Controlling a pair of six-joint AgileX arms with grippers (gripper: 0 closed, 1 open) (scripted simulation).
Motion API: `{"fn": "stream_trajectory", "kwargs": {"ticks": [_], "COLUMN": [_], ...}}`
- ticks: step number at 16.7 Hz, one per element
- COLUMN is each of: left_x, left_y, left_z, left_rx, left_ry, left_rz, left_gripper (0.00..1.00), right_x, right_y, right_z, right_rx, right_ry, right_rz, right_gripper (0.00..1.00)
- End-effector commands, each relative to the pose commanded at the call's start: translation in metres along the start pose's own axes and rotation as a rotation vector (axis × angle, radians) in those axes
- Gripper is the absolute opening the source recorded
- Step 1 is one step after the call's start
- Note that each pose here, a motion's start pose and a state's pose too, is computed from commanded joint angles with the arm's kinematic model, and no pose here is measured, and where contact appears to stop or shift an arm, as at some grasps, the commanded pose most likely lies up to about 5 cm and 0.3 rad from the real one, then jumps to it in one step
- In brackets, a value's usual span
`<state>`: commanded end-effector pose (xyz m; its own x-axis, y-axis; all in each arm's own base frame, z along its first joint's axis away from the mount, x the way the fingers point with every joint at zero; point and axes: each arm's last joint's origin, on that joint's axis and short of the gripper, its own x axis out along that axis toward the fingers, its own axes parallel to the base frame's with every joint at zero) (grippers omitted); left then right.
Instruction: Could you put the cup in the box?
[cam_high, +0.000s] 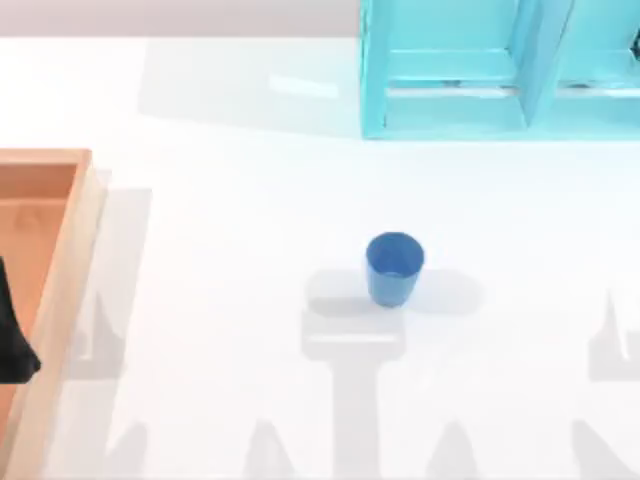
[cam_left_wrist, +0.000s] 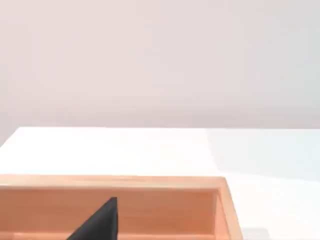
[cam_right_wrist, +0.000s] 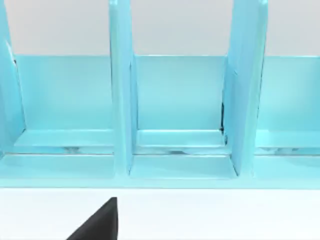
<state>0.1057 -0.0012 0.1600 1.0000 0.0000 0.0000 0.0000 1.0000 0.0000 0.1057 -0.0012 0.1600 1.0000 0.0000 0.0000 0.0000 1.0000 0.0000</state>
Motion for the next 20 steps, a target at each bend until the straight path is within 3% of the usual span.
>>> {"fn": "stream_trajectory", "kwargs": {"ticks": [6,11,16,20], "left_x": [0.001,0.019,0.081,0.151], "left_y": [-0.003,-0.013,-0.040,-0.082], "left_z": [0.013,0.075,0.162,0.195], "left_rx": [-0.021,-0.106,-0.217,-0.269], "left_ry": [0.067,0.235,0.443,0.674], "left_rz": [-0.024,-0.102,-0.168,-0.193], "left_gripper": [1.00,1.00,1.00,1.00], "right_x": [0.000,0.000,0.000,0.000], "right_y": [0.000,0.000,0.000,0.000], "right_z": [0.000,0.000,0.000,0.000], "right_rx": [0.000,0.000,0.000,0.000], "right_ry": [0.000,0.000,0.000,0.000], "right_rz": [0.000,0.000,0.000,0.000], "right_gripper": [1.00,1.00,1.00,1.00]}}
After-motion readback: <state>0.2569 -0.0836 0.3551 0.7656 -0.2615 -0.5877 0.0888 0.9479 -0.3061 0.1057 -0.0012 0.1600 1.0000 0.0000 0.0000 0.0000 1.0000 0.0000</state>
